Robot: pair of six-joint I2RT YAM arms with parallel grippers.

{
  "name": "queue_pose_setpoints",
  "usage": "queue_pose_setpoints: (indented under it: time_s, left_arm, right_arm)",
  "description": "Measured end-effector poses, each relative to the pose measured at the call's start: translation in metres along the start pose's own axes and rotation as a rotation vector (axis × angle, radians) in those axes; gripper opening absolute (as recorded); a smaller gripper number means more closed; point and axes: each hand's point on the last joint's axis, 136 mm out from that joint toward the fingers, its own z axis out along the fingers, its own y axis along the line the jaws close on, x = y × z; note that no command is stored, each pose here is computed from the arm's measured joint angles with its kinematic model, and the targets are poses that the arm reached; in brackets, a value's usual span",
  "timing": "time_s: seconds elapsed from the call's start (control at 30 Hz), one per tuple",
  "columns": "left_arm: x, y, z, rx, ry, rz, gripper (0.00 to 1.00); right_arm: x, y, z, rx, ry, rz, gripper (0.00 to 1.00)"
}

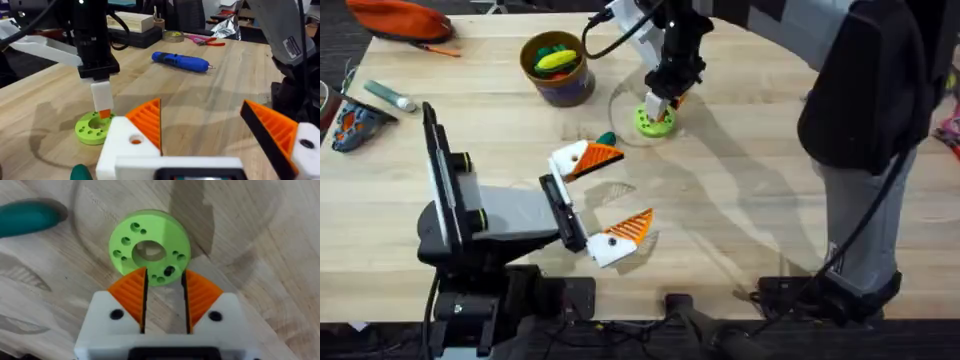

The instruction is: Pick up the gripper from the table and insert it into the empty holder that is missing its gripper. Then pick up a screw, insert it into the mounting hole, and use the screwdriver to tighten it. Finally, clean up the table by picking up the vegetable and placing it into the bucket.

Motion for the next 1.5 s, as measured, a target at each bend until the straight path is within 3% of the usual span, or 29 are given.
queue_pose_setpoints:
  time_s: [1.5]
  left_arm:
    - [0.0000,0.0000,0.0000,0.000,0.000,0.000,0.986]
  right_arm:
    - [-0.0001,0.0025,0.0012,-0.001,0.002,-0.005,0.311]
